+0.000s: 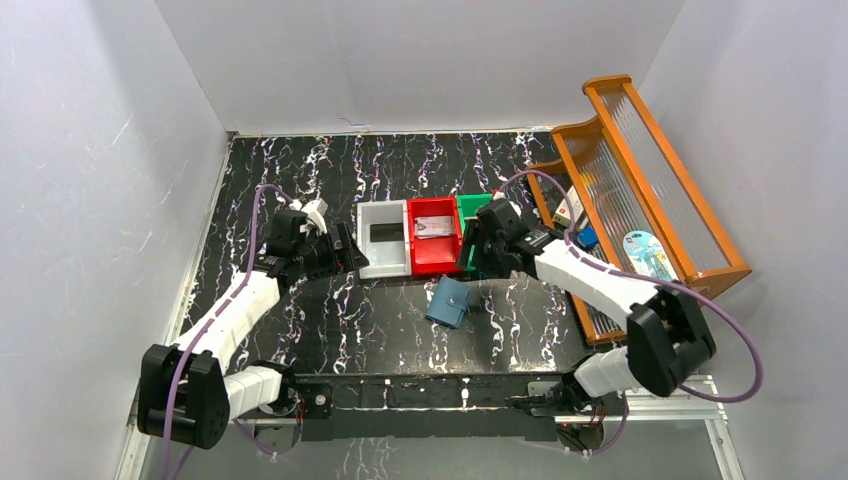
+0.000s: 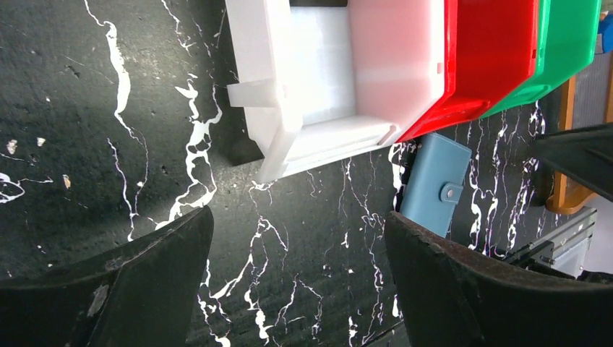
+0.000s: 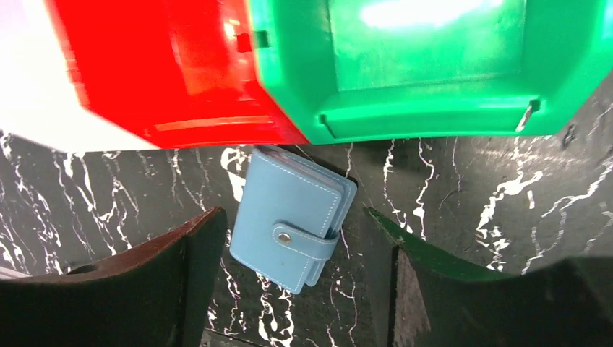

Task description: Take the credit cards out of the card holder

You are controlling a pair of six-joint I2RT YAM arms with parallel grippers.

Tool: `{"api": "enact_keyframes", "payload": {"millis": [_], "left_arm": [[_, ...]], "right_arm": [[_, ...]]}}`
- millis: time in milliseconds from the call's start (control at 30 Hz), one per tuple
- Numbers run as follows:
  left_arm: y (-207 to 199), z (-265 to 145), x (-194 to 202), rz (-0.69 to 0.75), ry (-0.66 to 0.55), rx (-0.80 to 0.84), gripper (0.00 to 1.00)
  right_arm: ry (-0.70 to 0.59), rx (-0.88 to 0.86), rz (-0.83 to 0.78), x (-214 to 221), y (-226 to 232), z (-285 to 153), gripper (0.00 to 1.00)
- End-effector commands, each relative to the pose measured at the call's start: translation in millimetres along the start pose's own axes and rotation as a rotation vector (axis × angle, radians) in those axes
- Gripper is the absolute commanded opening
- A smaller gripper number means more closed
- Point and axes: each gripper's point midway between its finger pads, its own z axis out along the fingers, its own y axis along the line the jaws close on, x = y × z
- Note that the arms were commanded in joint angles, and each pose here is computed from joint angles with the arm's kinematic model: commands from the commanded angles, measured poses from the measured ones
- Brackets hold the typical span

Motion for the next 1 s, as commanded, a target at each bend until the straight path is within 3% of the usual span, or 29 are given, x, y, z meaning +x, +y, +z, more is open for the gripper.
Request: {"api": "enact_keyframes", "payload": {"millis": [0, 400, 533, 733, 867, 967], "left_arm": [[-9, -9, 2, 0.005, -0.003, 0.043, 0.87], [-6, -3, 15, -0.002, 0.023, 0.067, 0.87], [-10, -1, 14, 0.004, 0.034, 0.085, 0.86], [-4, -8, 14, 0.004, 0.019, 0.041, 0.87], [-4, -8, 22, -0.022, 0.044, 0.047, 0.86], [-6, -9, 27, -0.034, 0.06, 0.063, 0.86]], "right_arm": [[0.131, -0.065, 0.122, 27, 9, 17, 0.74], [0.21, 0.016, 0.113, 59, 7, 48, 0.76], [0.266, 0.105, 0.038, 79, 5, 58, 0.67], [0.296, 0.049, -0.124, 113, 40, 52, 0.57], [0.306, 0.019, -0.243, 126, 63, 45, 0.62], [0.264, -0.022, -0.274, 111, 84, 36, 0.67]]}}
